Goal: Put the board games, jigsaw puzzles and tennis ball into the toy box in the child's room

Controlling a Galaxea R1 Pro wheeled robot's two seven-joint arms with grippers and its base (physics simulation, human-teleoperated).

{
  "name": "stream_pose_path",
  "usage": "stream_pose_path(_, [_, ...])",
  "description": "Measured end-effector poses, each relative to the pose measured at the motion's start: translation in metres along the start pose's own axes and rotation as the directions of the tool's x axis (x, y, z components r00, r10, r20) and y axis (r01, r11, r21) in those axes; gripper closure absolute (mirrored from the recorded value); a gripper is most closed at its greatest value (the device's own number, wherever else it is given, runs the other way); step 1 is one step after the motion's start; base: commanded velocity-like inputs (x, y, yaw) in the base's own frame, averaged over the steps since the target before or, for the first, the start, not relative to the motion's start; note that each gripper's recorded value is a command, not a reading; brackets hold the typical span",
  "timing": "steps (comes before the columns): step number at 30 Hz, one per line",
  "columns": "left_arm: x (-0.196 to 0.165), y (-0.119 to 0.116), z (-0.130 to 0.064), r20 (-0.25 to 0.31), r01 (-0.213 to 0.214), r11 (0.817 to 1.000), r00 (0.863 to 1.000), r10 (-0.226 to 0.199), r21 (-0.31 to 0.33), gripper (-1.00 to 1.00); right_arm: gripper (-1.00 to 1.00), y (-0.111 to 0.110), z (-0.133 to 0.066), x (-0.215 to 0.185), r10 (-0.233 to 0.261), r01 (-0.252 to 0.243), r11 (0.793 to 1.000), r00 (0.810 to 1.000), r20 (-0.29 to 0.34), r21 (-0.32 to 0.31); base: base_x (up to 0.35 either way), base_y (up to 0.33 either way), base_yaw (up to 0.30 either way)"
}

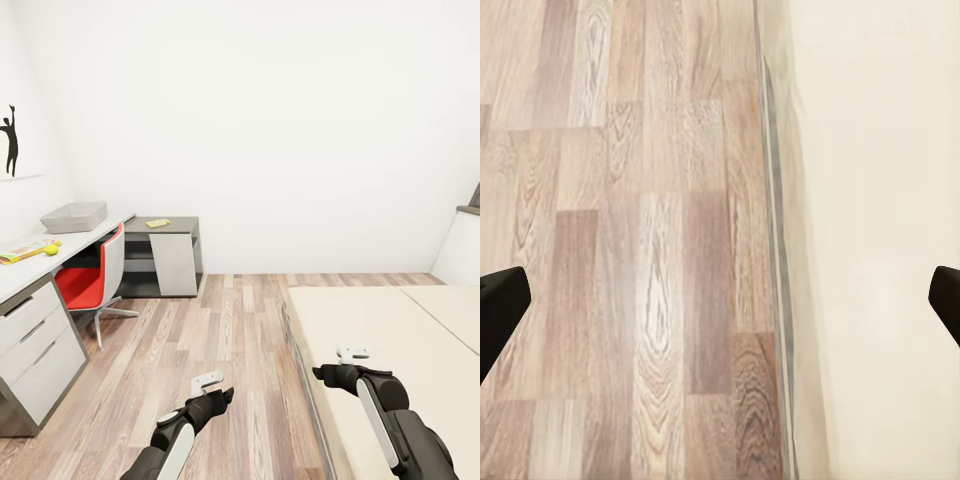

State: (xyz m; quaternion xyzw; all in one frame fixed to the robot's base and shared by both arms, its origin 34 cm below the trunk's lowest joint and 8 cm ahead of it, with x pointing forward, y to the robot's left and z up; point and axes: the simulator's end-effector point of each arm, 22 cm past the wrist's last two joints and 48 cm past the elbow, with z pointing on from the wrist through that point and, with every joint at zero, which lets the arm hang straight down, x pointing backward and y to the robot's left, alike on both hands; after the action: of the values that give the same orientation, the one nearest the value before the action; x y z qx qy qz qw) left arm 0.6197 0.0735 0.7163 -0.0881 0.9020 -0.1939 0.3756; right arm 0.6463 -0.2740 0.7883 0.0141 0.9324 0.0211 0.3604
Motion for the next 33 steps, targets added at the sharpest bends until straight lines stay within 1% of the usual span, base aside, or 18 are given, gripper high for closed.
stream_pose_path(22, [-0.0001, -0.0001, 0.0000, 0.000, 0.000, 1.000, 1.000, 0.000, 0.001, -1.00, -1.00, -0.0001, 0.0000, 0.0000, -0.001, 0.001, 1.000, 1.000, 0.000, 0.001, -0.002, -0.004, 0.000])
stream_pose_path(27, [-0.0001, -0.0001, 0.0000, 0.000, 0.000, 1.000, 1.000, 0.000, 0.001, -1.00, -1.00, 0.0000, 0.0000, 0.0000, -0.001, 0.001, 1.000, 1.000, 0.000, 0.001, 0.000, -0.141, 0.000])
stream_pose_path(33, [0.0000, -0.0002, 0.0000, 0.000, 0.000, 1.000, 1.000, 0.000, 0.001, -1.00, -1.00, -0.0001, -0.0001, -0.0002, -0.001, 0.001, 1.000, 1.000, 0.001, 0.001, 0.000, -0.225, 0.000])
